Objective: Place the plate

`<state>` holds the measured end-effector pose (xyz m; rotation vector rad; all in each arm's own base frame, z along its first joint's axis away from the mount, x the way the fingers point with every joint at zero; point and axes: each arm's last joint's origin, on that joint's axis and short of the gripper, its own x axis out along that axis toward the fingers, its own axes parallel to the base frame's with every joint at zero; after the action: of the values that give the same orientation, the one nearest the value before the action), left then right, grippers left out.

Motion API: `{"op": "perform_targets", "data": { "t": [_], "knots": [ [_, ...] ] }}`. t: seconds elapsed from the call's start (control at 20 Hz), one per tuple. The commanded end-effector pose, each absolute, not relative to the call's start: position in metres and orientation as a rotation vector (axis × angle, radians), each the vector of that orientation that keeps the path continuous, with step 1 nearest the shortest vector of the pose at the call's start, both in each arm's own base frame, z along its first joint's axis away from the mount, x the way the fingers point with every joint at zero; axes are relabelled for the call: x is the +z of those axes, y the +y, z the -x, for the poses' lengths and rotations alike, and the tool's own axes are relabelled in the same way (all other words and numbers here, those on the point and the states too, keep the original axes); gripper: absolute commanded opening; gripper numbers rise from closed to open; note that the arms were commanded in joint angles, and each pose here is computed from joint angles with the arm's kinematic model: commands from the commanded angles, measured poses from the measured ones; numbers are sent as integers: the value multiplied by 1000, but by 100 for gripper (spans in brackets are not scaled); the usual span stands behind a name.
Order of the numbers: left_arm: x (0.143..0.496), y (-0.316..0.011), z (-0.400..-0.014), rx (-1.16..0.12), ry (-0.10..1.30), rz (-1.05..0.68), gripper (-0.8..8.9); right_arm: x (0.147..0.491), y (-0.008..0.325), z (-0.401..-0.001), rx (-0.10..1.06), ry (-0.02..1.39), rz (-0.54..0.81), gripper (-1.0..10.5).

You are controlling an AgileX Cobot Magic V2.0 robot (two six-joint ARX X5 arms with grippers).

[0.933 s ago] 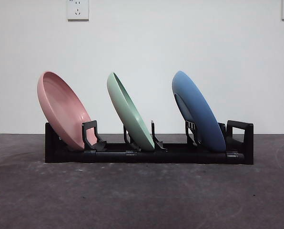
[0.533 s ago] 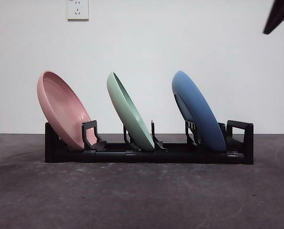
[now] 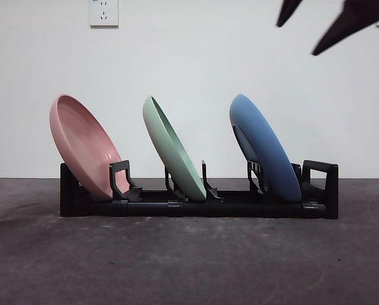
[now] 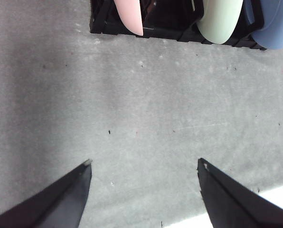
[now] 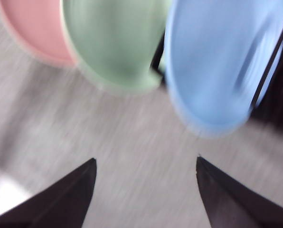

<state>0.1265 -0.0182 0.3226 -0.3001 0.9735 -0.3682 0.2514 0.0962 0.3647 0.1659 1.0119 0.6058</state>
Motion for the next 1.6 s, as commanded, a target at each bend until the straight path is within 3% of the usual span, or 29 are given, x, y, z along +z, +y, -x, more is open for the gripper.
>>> {"op": "perform_targets", "data": {
  "t": [0.05, 0.4, 0.8, 0.9, 1.1, 1.3, 1.6],
  "knots": [
    [330, -19, -128, -387, 933, 279, 352, 370, 111, -278, 611, 972, -95, 316],
    [330, -19, -129, -388, 920, 276, 352, 347, 150, -333, 631, 913, -52, 258],
    [331, -19, -130, -390, 908, 274, 352, 321, 170, -348, 596, 937, -3, 253],
    [331, -19, -130, -390, 909, 274, 352, 316, 171, -350, 594, 955, -1, 190],
    [331, -19, -130, -390, 909, 274, 352, 316, 171, -349, 594, 963, 0, 25],
    [331, -19, -130, -390, 908, 274, 352, 320, 169, -345, 592, 976, 1, 16],
    [331, -19, -130, -390, 908, 274, 352, 362, 159, -319, 682, 857, -44, 16]
  ]
}}
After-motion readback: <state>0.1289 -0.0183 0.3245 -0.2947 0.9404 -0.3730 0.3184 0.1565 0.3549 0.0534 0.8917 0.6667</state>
